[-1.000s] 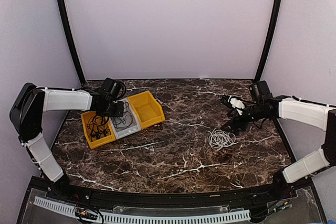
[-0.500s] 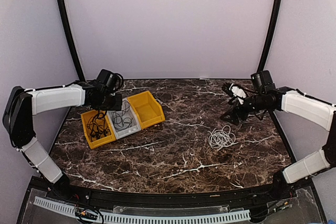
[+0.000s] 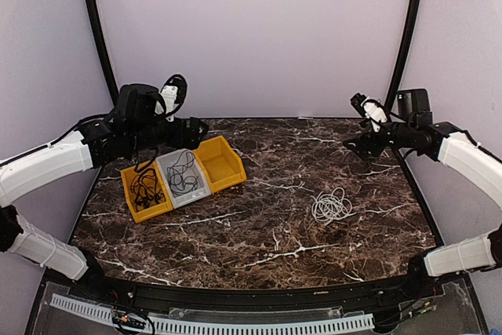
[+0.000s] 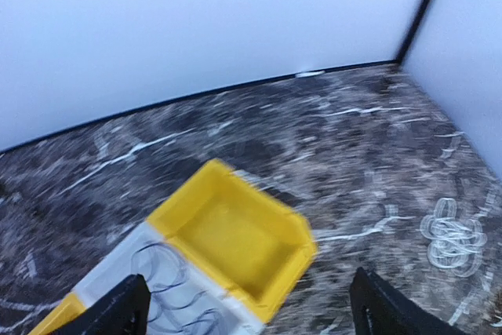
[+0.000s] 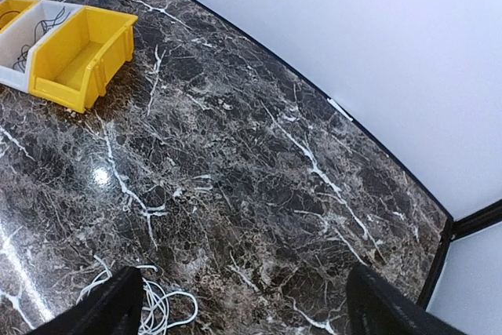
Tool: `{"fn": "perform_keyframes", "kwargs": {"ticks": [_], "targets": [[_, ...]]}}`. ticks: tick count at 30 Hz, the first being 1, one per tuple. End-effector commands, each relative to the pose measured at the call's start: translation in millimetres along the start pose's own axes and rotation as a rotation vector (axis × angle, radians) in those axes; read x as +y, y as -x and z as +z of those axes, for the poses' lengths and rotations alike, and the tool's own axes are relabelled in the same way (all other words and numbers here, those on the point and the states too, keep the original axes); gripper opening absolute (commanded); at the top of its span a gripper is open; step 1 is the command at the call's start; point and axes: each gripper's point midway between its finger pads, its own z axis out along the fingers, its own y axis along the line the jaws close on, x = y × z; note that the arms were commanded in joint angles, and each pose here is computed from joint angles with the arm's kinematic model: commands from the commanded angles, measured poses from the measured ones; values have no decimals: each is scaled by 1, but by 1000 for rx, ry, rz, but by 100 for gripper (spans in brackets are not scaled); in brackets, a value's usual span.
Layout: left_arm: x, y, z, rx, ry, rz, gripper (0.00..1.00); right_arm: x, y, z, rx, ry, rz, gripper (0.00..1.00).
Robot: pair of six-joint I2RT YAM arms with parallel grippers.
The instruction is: Untangle the cables
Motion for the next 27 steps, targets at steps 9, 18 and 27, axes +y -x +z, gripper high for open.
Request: {"fn": "perform_keyframes", "kwargs": {"ticks": [9, 18, 27], "targets": [[-106, 40, -39, -498, -582, -290, 96, 64, -59, 41, 195, 381, -35, 56], [-168, -24, 15, -107, -713, -208, 99, 118, -104, 88, 351, 546, -73, 56], [-148, -31, 12, -131, -491, -190, 99, 133, -117, 116, 391, 598, -62, 47]]}}
